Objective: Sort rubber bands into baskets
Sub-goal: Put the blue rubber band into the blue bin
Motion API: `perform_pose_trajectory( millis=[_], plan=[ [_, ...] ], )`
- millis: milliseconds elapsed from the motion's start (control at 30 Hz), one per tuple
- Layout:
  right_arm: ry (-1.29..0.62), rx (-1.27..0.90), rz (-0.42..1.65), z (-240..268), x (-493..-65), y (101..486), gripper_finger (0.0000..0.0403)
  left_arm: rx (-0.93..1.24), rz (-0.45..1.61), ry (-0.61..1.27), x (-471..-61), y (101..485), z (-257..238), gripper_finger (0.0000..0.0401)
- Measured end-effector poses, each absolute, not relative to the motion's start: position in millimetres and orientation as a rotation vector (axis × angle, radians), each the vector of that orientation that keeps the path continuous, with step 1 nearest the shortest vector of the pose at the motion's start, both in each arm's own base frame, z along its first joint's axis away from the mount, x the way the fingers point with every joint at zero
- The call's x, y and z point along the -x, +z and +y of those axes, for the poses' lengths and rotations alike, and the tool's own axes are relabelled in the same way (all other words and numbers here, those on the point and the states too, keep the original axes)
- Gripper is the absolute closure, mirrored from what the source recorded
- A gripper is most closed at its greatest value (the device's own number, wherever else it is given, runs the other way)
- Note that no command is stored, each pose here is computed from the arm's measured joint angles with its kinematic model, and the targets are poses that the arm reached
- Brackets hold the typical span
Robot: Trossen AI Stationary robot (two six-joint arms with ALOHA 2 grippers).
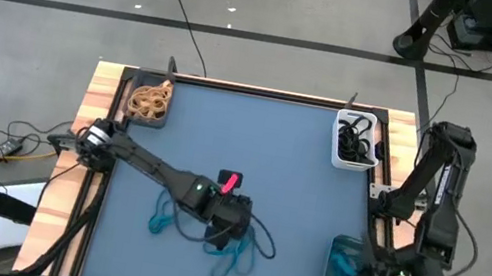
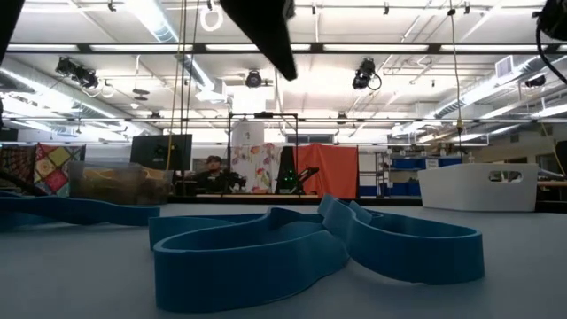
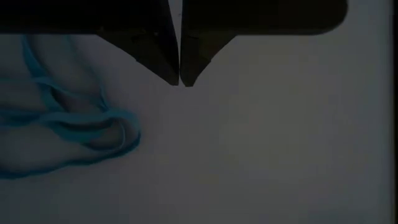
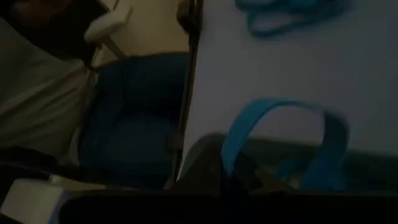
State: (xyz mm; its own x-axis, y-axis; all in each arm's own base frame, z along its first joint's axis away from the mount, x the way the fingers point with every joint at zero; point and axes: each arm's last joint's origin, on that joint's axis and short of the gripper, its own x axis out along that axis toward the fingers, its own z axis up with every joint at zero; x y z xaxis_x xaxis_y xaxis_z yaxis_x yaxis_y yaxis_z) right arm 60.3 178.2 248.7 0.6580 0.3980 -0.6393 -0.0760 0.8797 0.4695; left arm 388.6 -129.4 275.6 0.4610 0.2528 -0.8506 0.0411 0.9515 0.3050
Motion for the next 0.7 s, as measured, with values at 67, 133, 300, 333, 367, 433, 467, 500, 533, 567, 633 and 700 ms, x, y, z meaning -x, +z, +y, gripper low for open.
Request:
perform_pose_trajectory(
  millis=[67, 133, 300, 333, 367, 433, 467, 500, 533, 567, 633, 700],
  plan=[
    [0.262, -0.437, 0.841, 185, -57, 242, 0.0396, -0.285, 1.096, 0.181, -383, 275, -136, 0.0381],
    [0.240, -0.445, 0.866, 192, -55, 235, 0.0395, -0.261, 1.097, 0.249, -377, 274, -143, 0.0381],
    [0.182, -0.455, 0.891, 207, -55, 218, 0.0394, -0.158, 1.122, 0.358, -364, 264, -154, 0.0380],
    [0.168, -0.464, 0.896, 210, -55, 215, 0.0392, -0.137, 1.117, 0.368, -362, 263, -157, 0.0380],
    [0.155, -0.467, 0.902, 212, -56, 212, 0.0390, -0.116, 1.108, 0.373, -361, 261, -161, 0.0380],
    [0.128, -0.480, 0.926, 217, -57, 205, 0.0383, -0.090, 1.108, 0.385, -358, 258, -166, 0.0380],
    [0.118, -0.485, 0.950, 219, -57, 201, 0.0377, -0.077, 1.110, 0.391, -356, 256, -169, 0.0380],
    [0.108, -0.484, 0.975, 221, -56, 197, 0.0371, -0.063, 1.107, 0.399, -355, 255, -170, 0.0380],
    [0.101, -0.478, 1.000, 223, -56, 193, 0.0362, -0.044, 1.100, 0.408, -354, 253, -172, 0.0380],
    [0.095, -0.469, 1.020, 224, -56, 190, 0.0353, -0.020, 1.096, 0.423, -352, 251, -174, 0.0380],
    [0.078, -0.447, 1.036, 224, -56, 186, 0.0331, 0.026, 1.101, 0.466, -348, 245, -177, 0.0380],
    [0.039, -0.417, 1.041, 220, -58, 184, 0.0304, 0.064, 1.105, 0.499, -345, 239, -178, 0.0378]
  ],
)
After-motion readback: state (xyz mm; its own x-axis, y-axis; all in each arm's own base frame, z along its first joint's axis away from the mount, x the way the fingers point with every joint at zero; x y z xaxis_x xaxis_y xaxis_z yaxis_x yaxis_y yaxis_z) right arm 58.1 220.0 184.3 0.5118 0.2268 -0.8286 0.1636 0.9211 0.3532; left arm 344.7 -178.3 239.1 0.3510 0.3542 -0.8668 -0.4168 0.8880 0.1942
